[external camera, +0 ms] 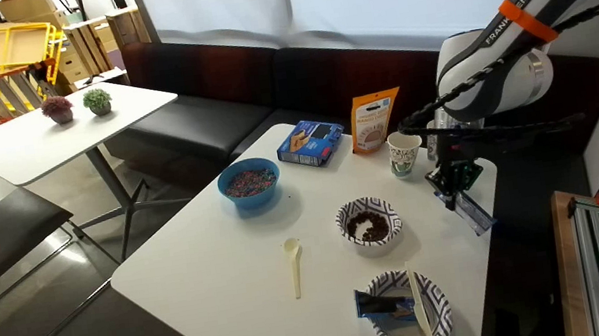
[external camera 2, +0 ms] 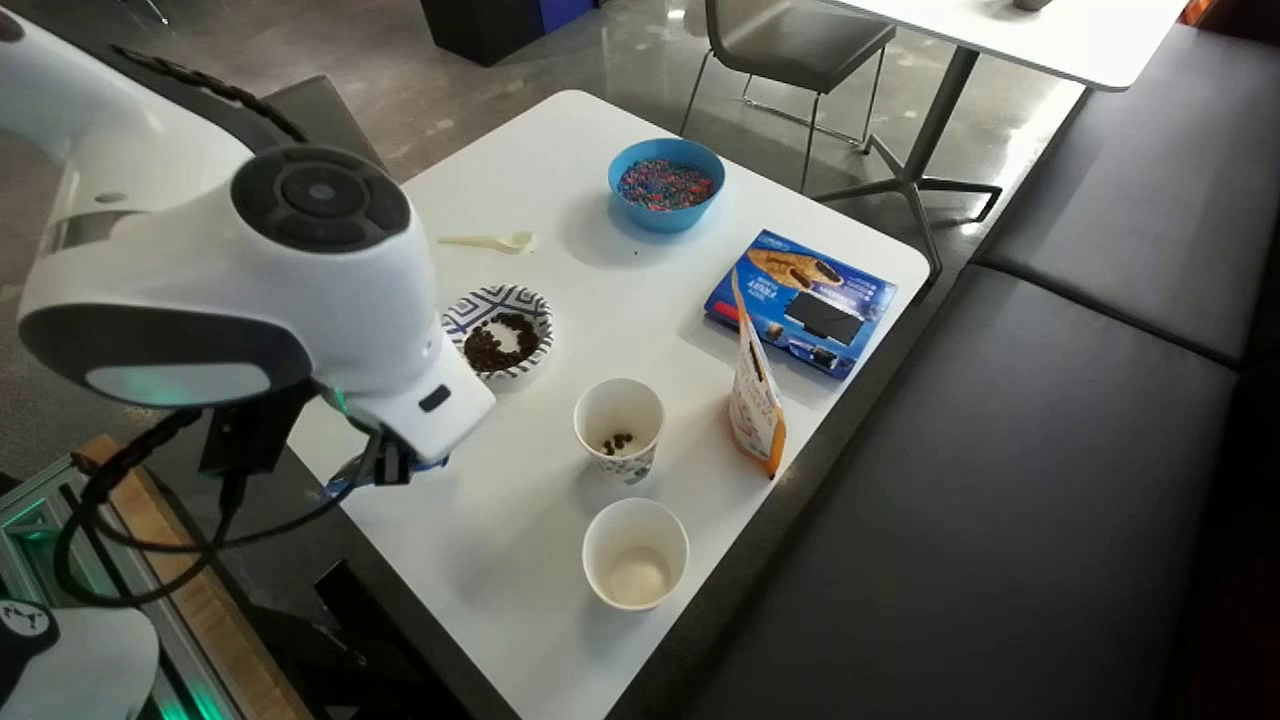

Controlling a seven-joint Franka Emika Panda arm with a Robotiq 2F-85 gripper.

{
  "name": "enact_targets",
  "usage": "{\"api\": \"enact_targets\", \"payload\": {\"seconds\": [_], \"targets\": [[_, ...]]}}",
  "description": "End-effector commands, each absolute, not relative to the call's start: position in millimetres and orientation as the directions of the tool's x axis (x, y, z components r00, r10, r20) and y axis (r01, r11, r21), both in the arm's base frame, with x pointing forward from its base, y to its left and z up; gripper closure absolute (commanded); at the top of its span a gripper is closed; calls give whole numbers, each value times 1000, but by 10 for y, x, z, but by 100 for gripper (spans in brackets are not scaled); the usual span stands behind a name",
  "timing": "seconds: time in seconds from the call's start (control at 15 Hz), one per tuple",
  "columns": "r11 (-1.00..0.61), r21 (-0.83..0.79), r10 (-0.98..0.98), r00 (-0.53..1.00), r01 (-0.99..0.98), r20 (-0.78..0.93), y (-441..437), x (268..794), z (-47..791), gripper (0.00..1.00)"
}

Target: Move the blue packet forward to the left side of the table

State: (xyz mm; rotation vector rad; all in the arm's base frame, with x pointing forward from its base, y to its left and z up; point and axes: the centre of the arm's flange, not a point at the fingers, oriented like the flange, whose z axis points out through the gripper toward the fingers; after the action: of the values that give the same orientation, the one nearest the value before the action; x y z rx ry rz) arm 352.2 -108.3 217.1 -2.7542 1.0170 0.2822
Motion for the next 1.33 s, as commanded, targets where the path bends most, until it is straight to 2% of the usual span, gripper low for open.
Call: {"api": "enact_targets", "payload": {"seconds": [0.0,0.13,0.2,0.27,0.73,1.27], "targets": [[-831,-180,-513,850,-526,-115,-506,3471,2579,100],[-866,-243,-428,899,-436,-89,-169,3614,2750,100],[-872,-283,-378,917,-399,-127,32,3647,2773,100],[-859,-213,-449,885,-466,-125,-294,3806,2680,100],[-854,-220,-455,881,-472,-125,-291,3809,2702,100],[-795,-266,-539,836,-546,-104,412,5003,3158,100]]}}
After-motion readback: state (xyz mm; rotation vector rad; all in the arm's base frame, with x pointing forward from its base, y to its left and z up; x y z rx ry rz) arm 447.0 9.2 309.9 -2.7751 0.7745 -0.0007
